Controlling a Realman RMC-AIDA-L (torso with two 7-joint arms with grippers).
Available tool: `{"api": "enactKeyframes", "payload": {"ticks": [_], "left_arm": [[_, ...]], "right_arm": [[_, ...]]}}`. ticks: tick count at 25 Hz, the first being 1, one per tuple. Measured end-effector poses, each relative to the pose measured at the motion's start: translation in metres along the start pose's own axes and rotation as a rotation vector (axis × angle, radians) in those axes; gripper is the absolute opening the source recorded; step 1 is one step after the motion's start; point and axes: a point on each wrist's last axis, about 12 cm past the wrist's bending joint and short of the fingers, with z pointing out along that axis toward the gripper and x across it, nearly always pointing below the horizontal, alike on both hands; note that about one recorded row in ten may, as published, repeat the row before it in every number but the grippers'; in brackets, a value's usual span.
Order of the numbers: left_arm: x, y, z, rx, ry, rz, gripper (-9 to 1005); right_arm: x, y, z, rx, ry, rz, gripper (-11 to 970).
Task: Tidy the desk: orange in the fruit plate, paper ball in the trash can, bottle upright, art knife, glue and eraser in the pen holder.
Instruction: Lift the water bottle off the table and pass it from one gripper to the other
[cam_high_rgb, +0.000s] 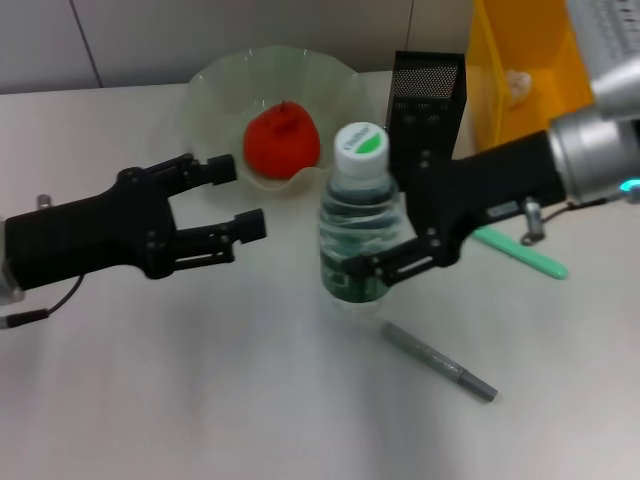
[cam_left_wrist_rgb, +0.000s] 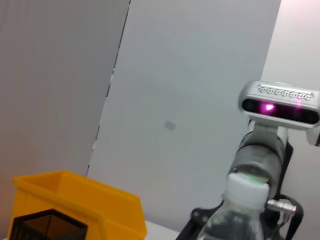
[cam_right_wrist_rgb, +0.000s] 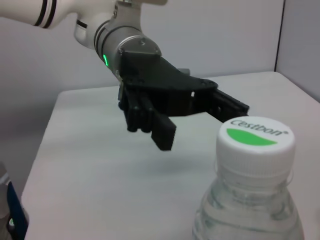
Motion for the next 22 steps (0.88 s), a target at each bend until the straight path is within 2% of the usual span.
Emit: {"api": "enactKeyframes", "payload": {"ticks": [2, 9, 22], "left_arm": [[-0.003, 0.002, 0.011, 0.026, -0.006, -0.004, 741], [-0.009, 0.005, 0.019, 0.038, -0.025, -0.007, 738], [-0.013, 0.005, 0.032, 0.084, -0.022, 0.012, 732]], "right_arm": [[-0.003, -0.004, 0.007, -0.008, -0.002, -0.008, 770], [-0.003, -0.013, 0.037, -0.026, 0.029, -0.048, 770], [-0.004, -0.02, 0.055, -0.033, 0.031, -0.073, 769]]}}
